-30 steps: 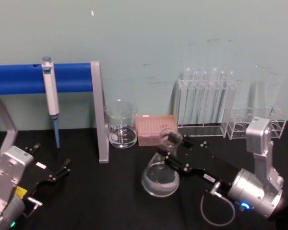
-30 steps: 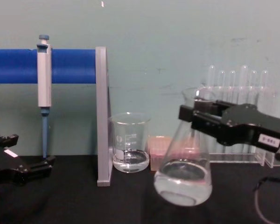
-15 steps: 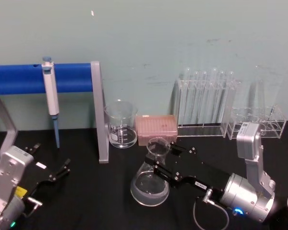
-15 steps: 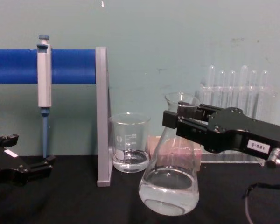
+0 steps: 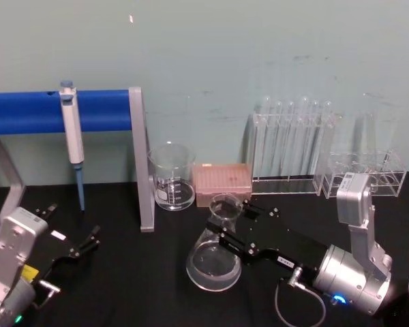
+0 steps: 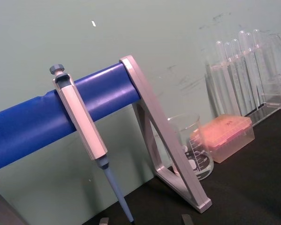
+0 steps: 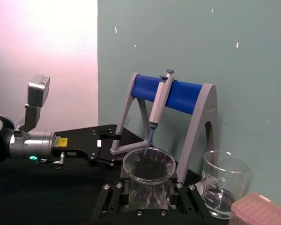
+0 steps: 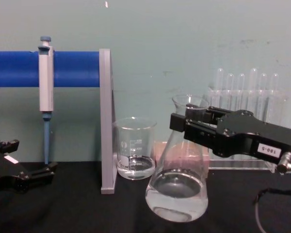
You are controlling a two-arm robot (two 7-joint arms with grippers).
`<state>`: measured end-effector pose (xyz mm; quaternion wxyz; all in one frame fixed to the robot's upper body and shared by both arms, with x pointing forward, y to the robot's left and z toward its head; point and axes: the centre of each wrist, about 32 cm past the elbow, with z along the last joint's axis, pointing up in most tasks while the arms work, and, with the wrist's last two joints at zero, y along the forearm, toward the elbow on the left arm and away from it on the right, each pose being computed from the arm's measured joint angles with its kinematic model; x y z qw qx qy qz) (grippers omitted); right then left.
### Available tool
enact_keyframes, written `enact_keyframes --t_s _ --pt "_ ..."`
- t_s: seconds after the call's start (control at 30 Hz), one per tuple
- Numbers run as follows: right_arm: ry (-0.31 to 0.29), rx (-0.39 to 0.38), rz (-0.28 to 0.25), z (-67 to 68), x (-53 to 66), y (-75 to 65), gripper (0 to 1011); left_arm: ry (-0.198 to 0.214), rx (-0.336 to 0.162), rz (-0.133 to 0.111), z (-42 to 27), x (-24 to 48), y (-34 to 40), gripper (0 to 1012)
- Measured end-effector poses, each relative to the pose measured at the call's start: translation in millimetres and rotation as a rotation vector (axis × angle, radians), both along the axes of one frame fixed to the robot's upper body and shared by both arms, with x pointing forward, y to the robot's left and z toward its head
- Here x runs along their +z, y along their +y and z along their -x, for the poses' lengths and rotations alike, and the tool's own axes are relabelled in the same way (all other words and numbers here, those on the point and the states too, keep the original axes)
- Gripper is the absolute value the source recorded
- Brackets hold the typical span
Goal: Grasp the erlenmeyer flask with one hand, shake it three times, then place it back.
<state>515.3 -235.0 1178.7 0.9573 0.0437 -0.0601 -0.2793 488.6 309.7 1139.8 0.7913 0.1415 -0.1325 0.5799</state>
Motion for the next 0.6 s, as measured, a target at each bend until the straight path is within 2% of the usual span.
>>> enact_keyframes --t_s 0.6 --pt "0.028 -0.037 0.03 -9.3 -12.0 -7.6 450 0.0 0.0 0.0 0.0 0.0 0.0 1001"
